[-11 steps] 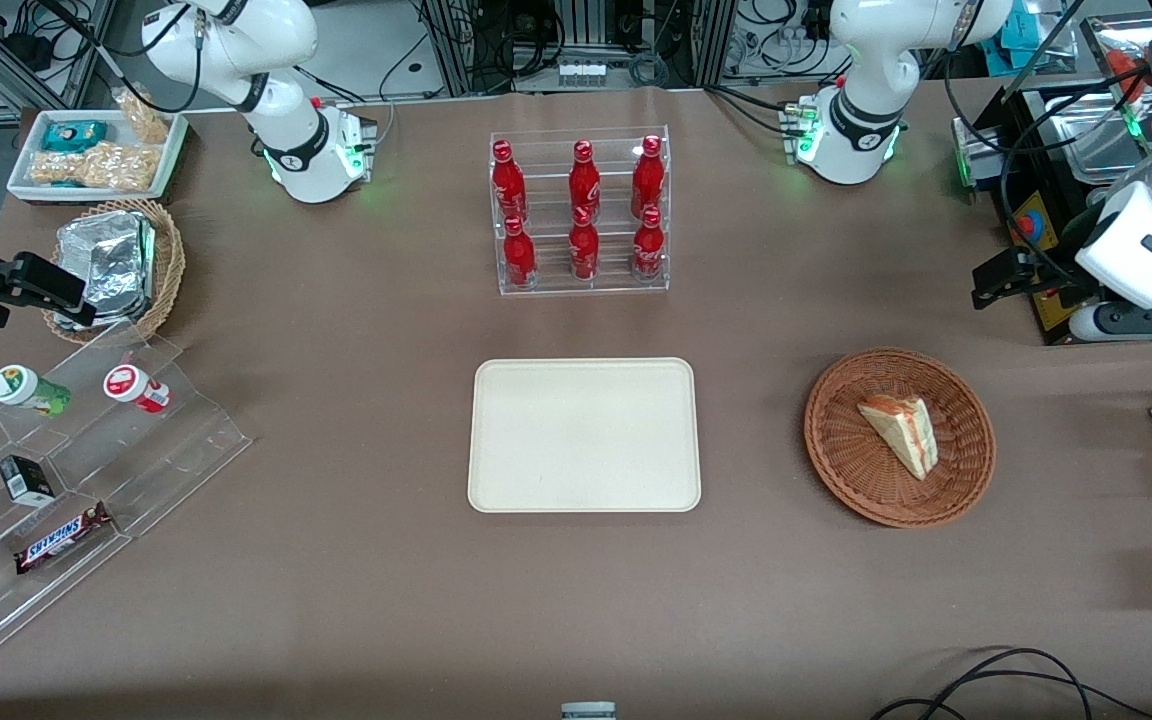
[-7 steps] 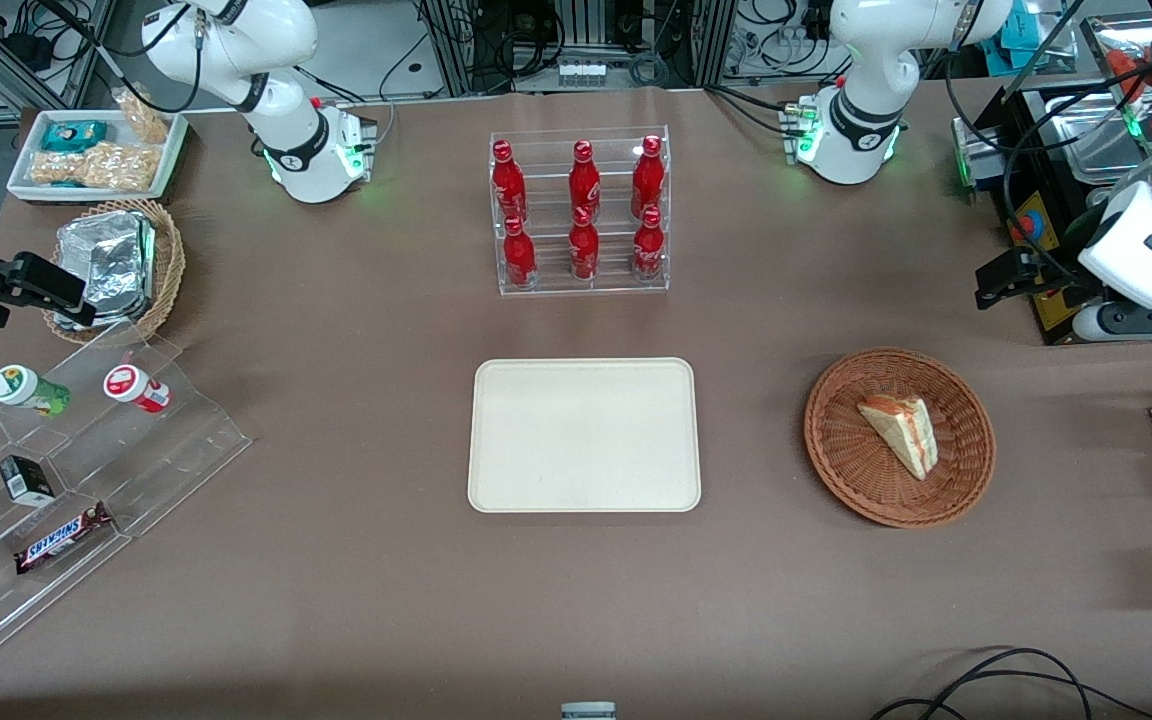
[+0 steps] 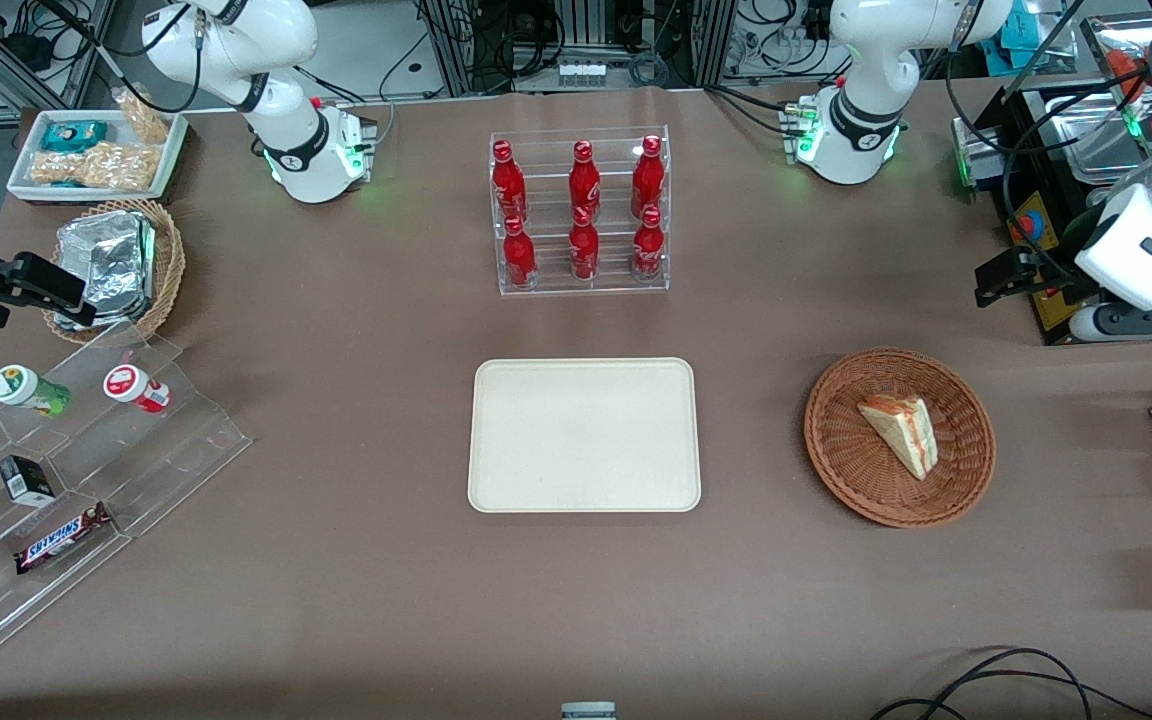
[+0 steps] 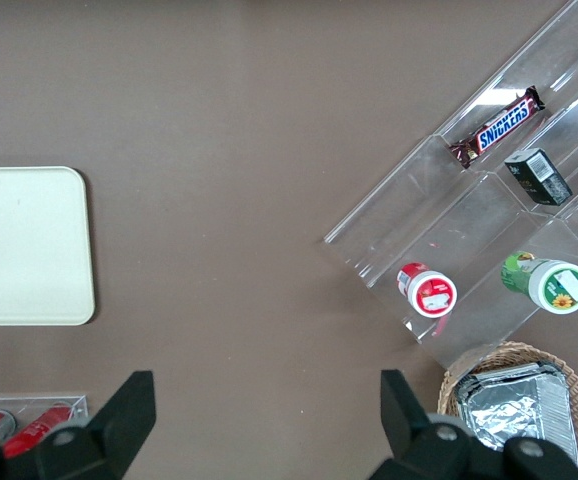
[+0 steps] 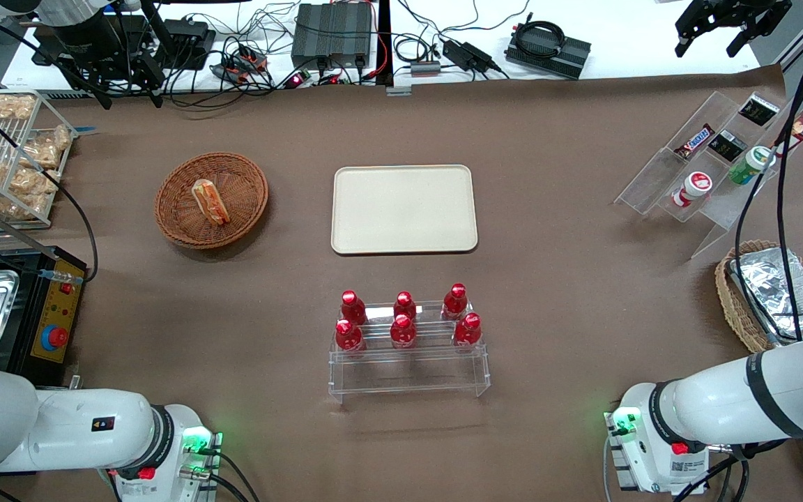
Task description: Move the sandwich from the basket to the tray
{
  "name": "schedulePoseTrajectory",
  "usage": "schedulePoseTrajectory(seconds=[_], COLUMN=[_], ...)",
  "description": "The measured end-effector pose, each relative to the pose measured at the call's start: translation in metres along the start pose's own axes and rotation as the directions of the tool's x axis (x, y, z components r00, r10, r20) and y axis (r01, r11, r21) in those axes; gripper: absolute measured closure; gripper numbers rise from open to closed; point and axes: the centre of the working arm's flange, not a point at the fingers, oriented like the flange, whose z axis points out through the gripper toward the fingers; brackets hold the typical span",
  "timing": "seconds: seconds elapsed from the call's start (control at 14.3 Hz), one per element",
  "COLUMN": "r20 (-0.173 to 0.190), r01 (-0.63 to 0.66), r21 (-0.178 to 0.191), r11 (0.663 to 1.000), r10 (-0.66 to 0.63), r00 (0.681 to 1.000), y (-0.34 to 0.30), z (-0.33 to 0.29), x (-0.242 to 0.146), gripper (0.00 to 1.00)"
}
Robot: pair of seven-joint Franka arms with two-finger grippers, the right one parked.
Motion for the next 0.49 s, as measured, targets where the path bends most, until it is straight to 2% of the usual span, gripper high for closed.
schedulePoseTrajectory(seconds=[0.14,0.28,0.49], r20=[0.042,0.109,0.204], r01=[0.001,0.002,-0.007], r21=[0.004,0.011,0.069], r11=[1.0,1.0,0.998], r10=[-0.001,-0.003,-0.008], r00=[0.999,0.994,0.979], y=[-0.001,-0.002,-0.01], z=[0.02,0.055,0.121], x=[0.005,0.017,0.044], gripper=[0.0,0.0,0.0])
